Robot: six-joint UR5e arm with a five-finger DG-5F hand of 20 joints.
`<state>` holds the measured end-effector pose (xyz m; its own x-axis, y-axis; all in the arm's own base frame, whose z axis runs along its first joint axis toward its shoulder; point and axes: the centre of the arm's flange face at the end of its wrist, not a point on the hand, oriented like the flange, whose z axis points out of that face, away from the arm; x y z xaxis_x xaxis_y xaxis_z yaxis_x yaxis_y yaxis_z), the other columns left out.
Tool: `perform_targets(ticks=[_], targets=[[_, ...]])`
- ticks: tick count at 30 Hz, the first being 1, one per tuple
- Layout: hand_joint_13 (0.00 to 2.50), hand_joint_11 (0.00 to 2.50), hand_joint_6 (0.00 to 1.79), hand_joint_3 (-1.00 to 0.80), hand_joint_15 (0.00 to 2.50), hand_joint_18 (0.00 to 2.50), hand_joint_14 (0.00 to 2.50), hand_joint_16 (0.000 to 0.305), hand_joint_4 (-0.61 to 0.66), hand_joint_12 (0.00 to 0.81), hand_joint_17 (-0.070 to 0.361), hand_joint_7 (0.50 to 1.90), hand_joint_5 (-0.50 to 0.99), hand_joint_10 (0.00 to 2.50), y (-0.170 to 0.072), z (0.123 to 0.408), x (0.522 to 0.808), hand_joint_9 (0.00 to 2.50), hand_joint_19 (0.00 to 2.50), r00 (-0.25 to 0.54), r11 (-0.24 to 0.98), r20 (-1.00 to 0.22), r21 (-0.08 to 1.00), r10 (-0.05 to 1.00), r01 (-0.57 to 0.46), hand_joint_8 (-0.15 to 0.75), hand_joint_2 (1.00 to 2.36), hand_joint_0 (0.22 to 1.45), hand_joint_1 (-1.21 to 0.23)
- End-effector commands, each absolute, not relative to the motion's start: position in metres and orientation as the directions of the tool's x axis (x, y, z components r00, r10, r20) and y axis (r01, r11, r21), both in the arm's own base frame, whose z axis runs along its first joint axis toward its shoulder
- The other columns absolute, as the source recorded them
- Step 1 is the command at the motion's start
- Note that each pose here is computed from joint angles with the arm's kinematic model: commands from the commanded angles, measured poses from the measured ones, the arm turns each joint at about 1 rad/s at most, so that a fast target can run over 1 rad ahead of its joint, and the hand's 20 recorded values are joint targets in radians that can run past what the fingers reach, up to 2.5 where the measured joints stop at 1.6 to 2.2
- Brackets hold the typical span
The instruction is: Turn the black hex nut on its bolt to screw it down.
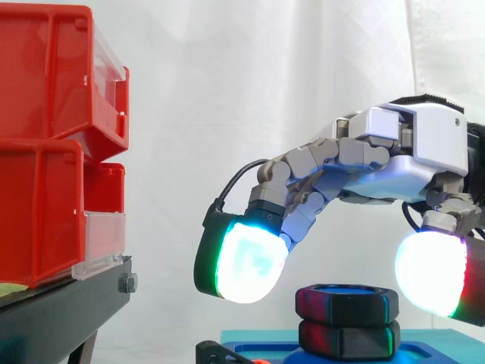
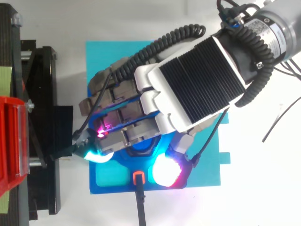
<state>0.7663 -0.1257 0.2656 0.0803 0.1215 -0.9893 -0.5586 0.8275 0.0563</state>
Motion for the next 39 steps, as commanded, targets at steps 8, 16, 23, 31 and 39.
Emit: perform_targets(ticks=[8,16,23,31,39], targets=[[0.70,0.15,0.50,-0.50,0.17,0.61,0.01,0.051,0.19,0.355,0.115,0.82,-0.06,0.01,-0.136,0.261,0.762,0.82,0.47,0.073,0.828,-0.990,0.058,0.118,-0.558,0.253,1.00,0.43,-0.59],[0.69,0.14,0.50,-0.50,0.17,0.61,0.01,0.051,0.20,0.355,0.116,0.87,-0.05,0.01,-0.136,0.258,0.761,0.82,0.47,0.069,0.828,-0.991,0.061,0.119,-0.557,0.251,1.00,0.43,-0.60],[0.68,0.17,0.50,-0.50,0.18,0.59,0.01,0.050,0.19,0.349,0.112,0.97,-0.05,0.01,-0.137,0.259,0.761,0.80,0.49,0.068,0.833,-0.990,0.063,0.120,-0.549,0.247,1.00,0.44,-0.66],[0.68,0.17,0.50,-0.50,0.18,0.60,0.01,0.050,0.19,0.348,0.113,1.02,-0.05,0.01,-0.138,0.254,0.759,0.81,0.48,0.061,0.834,-0.991,0.068,0.120,-0.547,0.254,1.00,0.44,-0.68],[0.67,0.20,0.50,-0.50,0.18,0.58,0.01,0.048,0.17,0.339,0.109,1.13,-0.04,0.01,-0.139,0.253,0.758,0.80,0.49,0.056,0.835,-0.991,0.070,0.120,-0.546,0.248,1.00,0.46,-0.71]])
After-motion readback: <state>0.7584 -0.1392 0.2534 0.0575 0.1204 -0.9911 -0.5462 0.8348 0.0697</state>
